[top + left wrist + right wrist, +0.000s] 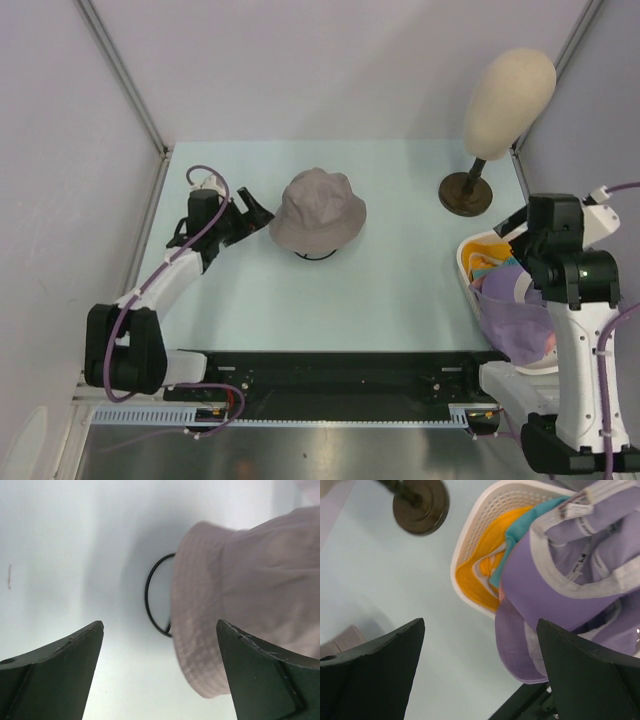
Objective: Stack the hats
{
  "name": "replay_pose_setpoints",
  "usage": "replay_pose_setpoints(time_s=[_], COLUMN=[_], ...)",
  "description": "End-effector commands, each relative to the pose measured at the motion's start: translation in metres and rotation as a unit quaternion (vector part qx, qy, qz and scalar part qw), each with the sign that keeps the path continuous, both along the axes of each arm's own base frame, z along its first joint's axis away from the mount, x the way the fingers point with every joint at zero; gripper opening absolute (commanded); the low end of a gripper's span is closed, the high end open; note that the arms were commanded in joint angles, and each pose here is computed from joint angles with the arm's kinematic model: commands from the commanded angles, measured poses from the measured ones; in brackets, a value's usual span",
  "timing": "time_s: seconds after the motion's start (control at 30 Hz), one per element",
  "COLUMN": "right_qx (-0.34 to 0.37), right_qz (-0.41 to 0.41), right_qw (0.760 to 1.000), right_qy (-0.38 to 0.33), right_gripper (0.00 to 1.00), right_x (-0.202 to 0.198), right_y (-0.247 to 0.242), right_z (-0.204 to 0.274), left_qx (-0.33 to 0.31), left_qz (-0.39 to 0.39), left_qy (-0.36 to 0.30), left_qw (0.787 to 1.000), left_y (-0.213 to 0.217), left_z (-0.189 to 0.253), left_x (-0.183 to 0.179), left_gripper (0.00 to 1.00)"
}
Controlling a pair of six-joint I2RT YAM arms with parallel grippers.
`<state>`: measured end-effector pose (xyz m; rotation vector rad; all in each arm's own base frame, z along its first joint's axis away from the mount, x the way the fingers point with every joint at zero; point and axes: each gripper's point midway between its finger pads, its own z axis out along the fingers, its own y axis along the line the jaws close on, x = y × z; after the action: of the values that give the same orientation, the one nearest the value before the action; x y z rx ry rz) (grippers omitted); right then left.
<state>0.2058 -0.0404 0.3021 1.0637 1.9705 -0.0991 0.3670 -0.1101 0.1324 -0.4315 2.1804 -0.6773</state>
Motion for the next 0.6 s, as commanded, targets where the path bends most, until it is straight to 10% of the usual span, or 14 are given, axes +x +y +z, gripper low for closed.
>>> replay_pose_setpoints(time_s=[0.0,0.57], right_qx=[0.02,0.137], right_qz=[-0.071,-0.081], right_qw=[0.992,0.975], right_qy=[0.104,0.154], right_gripper=[1.0,0.82], right_x=[-0.066,-0.08], right_y=[-0.022,-0.012], right_z=[-0.031,-0.104], left_qx=[0.058,0.079], left_qz=[0.022,0.034], left_qy=[-0.041,-0.06], left_qw=[0.997,0.995], left_y=[0.022,0.03], left_z=[0.046,0.071], left_x=[0.001,-0.012], left_gripper=[1.0,1.0])
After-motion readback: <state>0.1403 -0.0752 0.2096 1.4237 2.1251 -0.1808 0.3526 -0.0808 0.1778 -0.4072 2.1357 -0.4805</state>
